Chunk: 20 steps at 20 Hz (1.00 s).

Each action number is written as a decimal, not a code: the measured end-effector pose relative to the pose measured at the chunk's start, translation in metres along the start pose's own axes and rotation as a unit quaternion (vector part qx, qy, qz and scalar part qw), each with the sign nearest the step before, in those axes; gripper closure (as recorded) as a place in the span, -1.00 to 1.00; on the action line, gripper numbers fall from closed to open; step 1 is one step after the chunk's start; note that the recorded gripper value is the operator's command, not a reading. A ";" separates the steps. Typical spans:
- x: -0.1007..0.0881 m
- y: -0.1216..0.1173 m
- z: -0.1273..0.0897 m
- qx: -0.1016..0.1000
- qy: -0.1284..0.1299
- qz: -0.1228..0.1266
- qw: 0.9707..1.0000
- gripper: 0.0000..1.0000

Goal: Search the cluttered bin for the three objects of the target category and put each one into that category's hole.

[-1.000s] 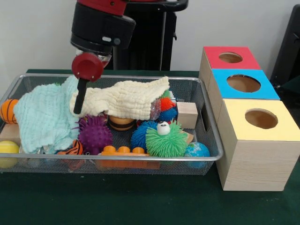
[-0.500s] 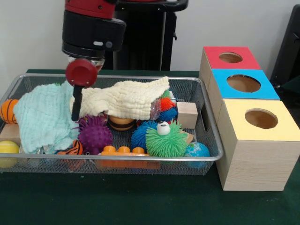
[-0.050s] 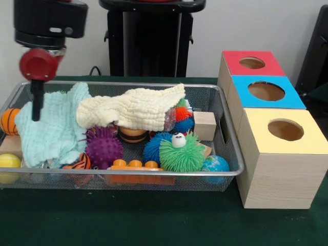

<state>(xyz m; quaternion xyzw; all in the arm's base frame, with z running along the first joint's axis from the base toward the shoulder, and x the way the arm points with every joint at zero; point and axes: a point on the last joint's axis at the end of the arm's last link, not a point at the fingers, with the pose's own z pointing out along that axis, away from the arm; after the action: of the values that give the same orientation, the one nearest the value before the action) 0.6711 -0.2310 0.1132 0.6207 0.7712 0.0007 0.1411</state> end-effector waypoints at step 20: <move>0.062 0.066 0.037 -0.023 0.000 -0.101 0.995 -1.00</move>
<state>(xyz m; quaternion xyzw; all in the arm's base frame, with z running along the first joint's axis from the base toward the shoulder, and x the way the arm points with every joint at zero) 0.7303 -0.1630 0.0762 0.5360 0.8299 0.0037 0.1547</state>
